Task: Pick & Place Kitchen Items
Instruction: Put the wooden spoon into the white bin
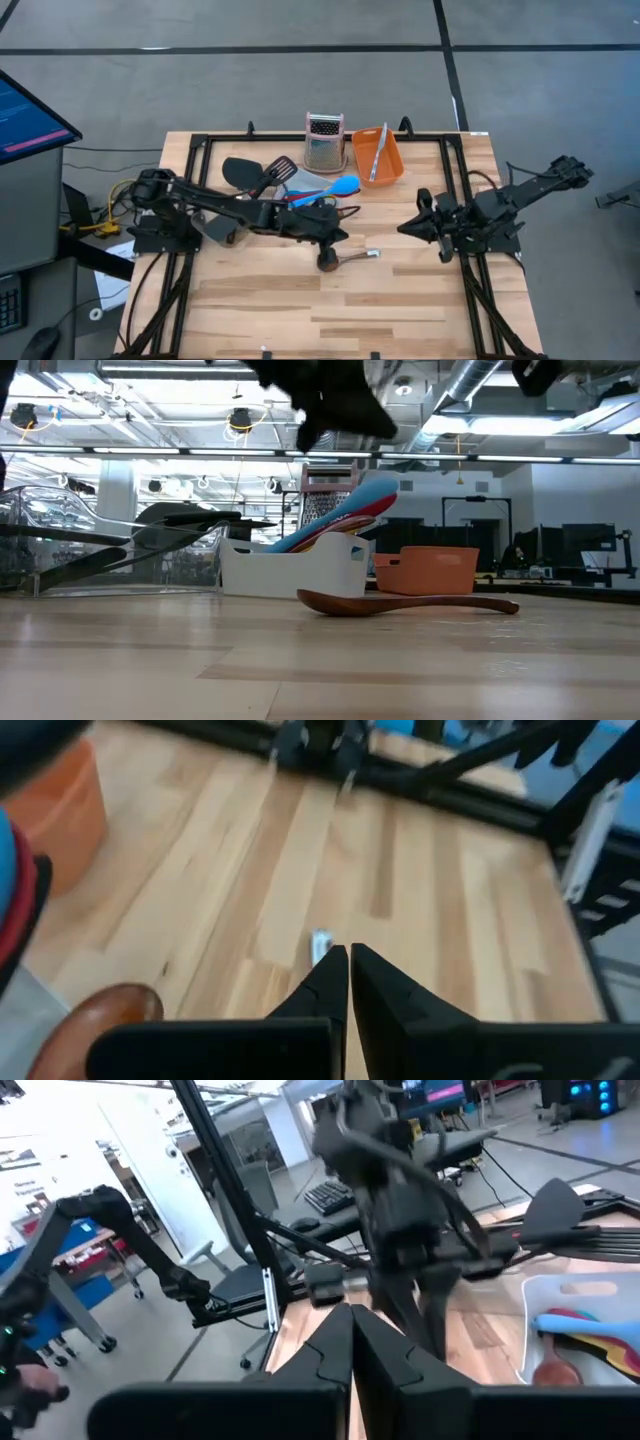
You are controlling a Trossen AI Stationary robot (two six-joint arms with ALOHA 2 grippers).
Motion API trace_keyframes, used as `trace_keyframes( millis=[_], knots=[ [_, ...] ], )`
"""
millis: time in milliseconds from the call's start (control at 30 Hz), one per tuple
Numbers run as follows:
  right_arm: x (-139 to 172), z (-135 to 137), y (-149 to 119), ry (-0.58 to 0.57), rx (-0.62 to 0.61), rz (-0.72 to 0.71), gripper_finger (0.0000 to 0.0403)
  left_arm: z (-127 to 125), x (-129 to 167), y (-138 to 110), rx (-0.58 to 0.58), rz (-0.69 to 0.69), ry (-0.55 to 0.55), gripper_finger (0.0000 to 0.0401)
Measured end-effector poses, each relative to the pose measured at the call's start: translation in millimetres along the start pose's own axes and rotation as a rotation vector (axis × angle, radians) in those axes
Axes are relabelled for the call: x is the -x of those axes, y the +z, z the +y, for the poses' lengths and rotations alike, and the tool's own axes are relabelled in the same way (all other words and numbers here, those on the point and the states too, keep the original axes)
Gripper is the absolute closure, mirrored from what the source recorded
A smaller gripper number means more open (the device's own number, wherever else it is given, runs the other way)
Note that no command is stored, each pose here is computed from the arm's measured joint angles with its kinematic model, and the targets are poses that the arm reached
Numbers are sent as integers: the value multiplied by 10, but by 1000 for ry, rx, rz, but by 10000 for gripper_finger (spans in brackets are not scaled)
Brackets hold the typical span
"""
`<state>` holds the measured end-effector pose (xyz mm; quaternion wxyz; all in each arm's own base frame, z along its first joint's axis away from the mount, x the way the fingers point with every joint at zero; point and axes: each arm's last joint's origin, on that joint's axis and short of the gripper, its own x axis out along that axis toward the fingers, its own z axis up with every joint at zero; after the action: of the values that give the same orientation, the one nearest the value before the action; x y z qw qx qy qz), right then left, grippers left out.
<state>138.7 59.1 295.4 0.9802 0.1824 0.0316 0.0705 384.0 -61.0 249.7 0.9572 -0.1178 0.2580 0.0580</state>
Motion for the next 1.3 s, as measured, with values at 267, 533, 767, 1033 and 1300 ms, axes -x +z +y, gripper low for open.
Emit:
trace_keyframes(
  millis=[267, 533, 767, 1033, 1300],
  knots=[
    [155, -81, -68, 11, -9, -28, 403, -3, -451, -166, 38, 90, -9, 400],
    [244, -131, -117, 16, -14, -41, 403, -160, -834, 27, -18, 147, -44, 400],
    [308, -155, -121, 11, -10, -30, 403, -128, -1002, -87, -59, 299, 16, 400],
    [320, -168, -143, 1, -4, -7, 403, -101, -1053, -188, -67, 336, 34, 396],
    [320, -175, -162, -6, -6, 12, 403, -101, -1054, -187, -66, 333, 34, 360]
  ],
)
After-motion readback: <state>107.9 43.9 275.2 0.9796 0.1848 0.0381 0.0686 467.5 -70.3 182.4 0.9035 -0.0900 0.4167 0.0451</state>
